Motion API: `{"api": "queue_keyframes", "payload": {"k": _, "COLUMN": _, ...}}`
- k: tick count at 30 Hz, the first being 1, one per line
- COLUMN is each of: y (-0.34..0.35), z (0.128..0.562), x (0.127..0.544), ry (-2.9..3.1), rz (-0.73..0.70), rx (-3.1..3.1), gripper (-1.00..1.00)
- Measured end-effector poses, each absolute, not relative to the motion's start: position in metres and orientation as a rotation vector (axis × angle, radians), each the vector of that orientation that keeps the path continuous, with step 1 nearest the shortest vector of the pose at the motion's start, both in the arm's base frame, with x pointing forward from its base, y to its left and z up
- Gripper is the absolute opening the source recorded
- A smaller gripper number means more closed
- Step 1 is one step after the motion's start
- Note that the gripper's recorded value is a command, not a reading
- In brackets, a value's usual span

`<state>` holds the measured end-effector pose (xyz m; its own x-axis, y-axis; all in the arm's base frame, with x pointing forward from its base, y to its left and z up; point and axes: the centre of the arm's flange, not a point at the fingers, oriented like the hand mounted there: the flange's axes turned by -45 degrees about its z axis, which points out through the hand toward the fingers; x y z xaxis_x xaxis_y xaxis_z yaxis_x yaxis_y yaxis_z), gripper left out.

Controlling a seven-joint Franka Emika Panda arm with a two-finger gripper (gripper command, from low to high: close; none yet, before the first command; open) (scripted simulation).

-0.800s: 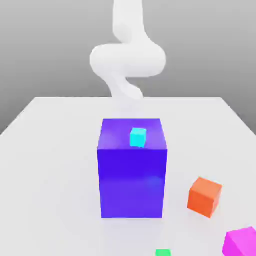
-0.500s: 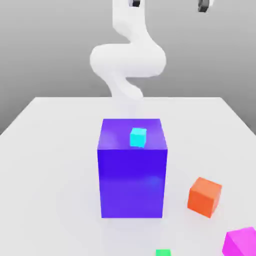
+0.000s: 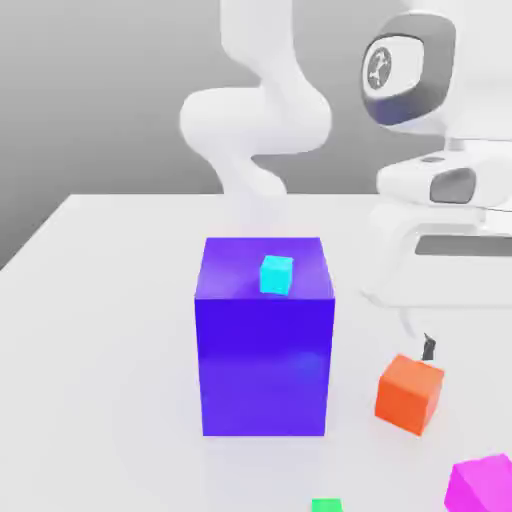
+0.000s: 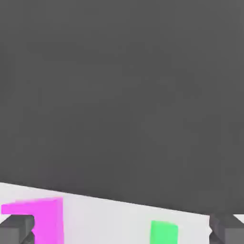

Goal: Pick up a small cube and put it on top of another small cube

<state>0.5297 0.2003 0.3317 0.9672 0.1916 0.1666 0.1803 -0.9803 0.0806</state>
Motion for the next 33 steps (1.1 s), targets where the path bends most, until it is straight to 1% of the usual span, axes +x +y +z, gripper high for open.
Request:
{"api": "queue_keyframes", "payload": {"k": 7, "y": 0.254, "z": 0.223, "x": 0.510, "ry": 0.372, "rz": 0.032, "rx": 3.110, "gripper": 0.00}}
{"api": "queue_keyframes", "payload": {"k": 11, "y": 0.261, "z": 0.160, "x": 0.506, "ry": 0.380, "rz": 0.003, "rx": 3.119, "gripper": 0.00}}
{"api": "queue_keyframes", "payload": {"k": 12, "y": 0.261, "z": 0.151, "x": 0.506, "ry": 0.381, "rz": 0.001, "rx": 3.119, "gripper": -1.00}}
{"api": "queue_keyframes", "payload": {"k": 18, "y": 0.261, "z": 0.146, "x": 0.505, "ry": 0.382, "rz": 0.001, "rx": 3.120, "gripper": -1.00}}
{"api": "queue_keyframes", "payload": {"k": 20, "y": 0.261, "z": 0.163, "x": 0.506, "ry": 0.380, "rz": 0.002, "rx": 3.121, "gripper": -1.00}}
{"api": "queue_keyframes", "payload": {"k": 22, "y": 0.261, "z": 0.192, "x": 0.506, "ry": 0.381, "rz": 0.001, "rx": 3.120, "gripper": -1.00}}
{"api": "queue_keyframes", "payload": {"k": 24, "y": 0.231, "z": 0.211, "x": 0.511, "ry": 0.297, "rz": -0.004, "rx": 3.124, "gripper": -1.00}}
{"api": "queue_keyframes", "payload": {"k": 29, "y": 0.106, "z": 0.236, "x": 0.518, "ry": -0.069, "rz": -0.003, "rx": 3.139, "gripper": -1.00}}
{"api": "queue_keyframes", "payload": {"k": 31, "y": 0.085, "z": 0.219, "x": 0.517, "ry": -0.133, "rz": 0.000, "rx": 3.139, "gripper": -1.00}}
{"api": "queue_keyframes", "payload": {"k": 33, "y": 0.080, "z": 0.192, "x": 0.516, "ry": -0.148, "rz": 0.001, "rx": 3.139, "gripper": -1.00}}
